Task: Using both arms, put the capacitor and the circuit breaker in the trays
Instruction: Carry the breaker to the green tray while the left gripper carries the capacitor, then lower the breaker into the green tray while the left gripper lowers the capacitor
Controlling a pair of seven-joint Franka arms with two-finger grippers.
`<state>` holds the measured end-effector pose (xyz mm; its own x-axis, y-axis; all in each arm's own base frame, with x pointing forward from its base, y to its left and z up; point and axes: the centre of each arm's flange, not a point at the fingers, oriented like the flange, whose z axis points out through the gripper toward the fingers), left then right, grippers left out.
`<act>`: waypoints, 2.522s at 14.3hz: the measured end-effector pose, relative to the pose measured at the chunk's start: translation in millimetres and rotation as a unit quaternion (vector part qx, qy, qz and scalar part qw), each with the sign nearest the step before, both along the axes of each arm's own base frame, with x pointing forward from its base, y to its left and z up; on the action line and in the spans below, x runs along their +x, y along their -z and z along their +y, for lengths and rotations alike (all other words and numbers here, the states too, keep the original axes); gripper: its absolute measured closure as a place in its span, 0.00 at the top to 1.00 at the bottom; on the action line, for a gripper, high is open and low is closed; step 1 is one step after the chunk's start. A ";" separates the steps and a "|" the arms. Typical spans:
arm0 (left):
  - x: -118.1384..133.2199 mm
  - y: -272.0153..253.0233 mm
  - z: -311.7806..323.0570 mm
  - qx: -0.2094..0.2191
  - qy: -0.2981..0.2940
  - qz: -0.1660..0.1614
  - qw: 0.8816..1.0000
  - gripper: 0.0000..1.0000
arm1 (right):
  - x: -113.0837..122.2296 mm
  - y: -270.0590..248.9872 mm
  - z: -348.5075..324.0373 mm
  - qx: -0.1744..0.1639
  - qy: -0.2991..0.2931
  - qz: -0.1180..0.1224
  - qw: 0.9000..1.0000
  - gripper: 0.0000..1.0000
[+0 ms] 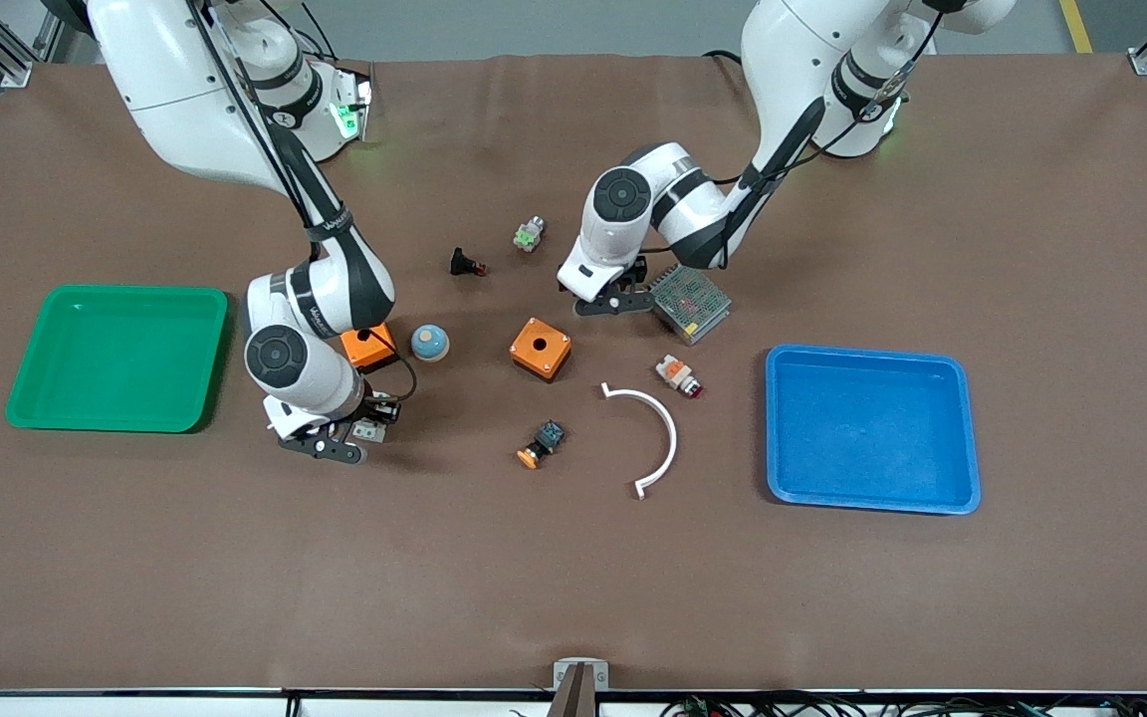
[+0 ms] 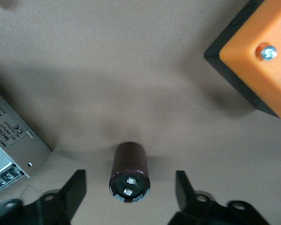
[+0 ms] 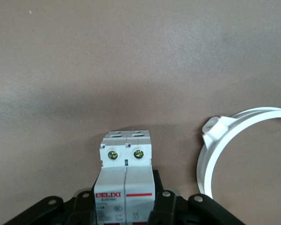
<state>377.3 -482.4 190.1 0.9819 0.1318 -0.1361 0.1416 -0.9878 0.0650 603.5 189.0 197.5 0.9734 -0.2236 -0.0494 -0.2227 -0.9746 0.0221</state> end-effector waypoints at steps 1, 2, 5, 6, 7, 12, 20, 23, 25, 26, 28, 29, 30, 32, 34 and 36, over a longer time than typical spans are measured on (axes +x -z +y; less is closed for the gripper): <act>0.0 1.4 0.2 0.000 0.000 0.000 1.000 0.73 | 4.3 -7.7 -0.1 0.000 0.002 -0.002 1.000 0.40; 0.1 2.0 0.5 0.000 -0.001 0.001 1.000 0.72 | 10.0 -19.9 -2.4 -0.001 0.005 0.000 1.000 0.40; 0.6 1.8 0.5 0.000 -0.001 0.000 1.000 0.53 | 31.0 -70.8 -33.0 -0.005 0.025 0.010 1.000 0.40; 0.8 1.7 0.4 0.000 -0.001 -0.001 1.000 0.50 | 36.2 -86.4 -52.3 -0.003 0.025 0.008 1.000 0.40; 0.9 1.6 0.4 0.000 -0.001 -0.001 1.000 0.38 | 39.1 -99.0 -76.6 -0.001 0.021 0.007 1.000 0.40; 6.4 -1.6 1.2 -0.003 -0.001 -0.008 1.000 0.34 | 14.0 -122.0 -214.7 0.000 -0.007 0.015 1.000 0.40; 106.0 -103.3 65.5 -0.020 -0.053 -0.065 0.996 0.34 | -70.2 -76.1 -376.4 0.006 -0.075 -0.005 0.997 0.40; 150.0 -133.1 125.4 -0.002 -0.048 -0.062 0.997 0.34 | -86.5 -71.6 -413.7 0.001 -0.097 -0.017 0.995 0.40; 175.1 -140.8 170.7 0.012 -0.032 -0.045 0.998 0.34 | -99.3 -62.1 -432.2 0.003 -0.106 -0.015 0.994 0.40; 188.7 -143.5 196.8 0.016 -0.026 -0.038 0.999 0.34 | -104.8 -55.2 -440.1 0.004 -0.108 -0.013 0.994 0.40; 212.1 -148.6 247.8 0.020 -0.020 -0.030 0.999 0.34 | -111.6 -37.3 -450.1 0.005 -0.116 -0.010 0.993 0.40; 220.9 -149.6 270.4 0.020 -0.019 -0.027 0.999 0.34 | -113.4 -27.4 -452.7 0.004 -0.117 -0.010 0.993 0.40; 227.6 -148.5 290.0 0.019 -0.019 -0.025 0.999 0.34 | -115.0 -17.6 -454.3 0.003 -0.117 -0.010 0.993 0.40; 237.4 -140.3 323.6 0.017 -0.014 -0.020 1.000 0.34 | -118.9 0.7 -456.5 0.002 -0.114 -0.010 0.993 0.40; 244.9 -126.0 352.6 0.013 -0.011 -0.010 1.000 0.34 | -120.0 6.4 -457.1 0.002 -0.113 -0.010 0.994 0.40; 250.1 -106.3 374.3 0.018 -0.008 0.001 1.000 0.34 | -120.1 6.6 -456.9 0.002 -0.112 -0.010 0.994 0.40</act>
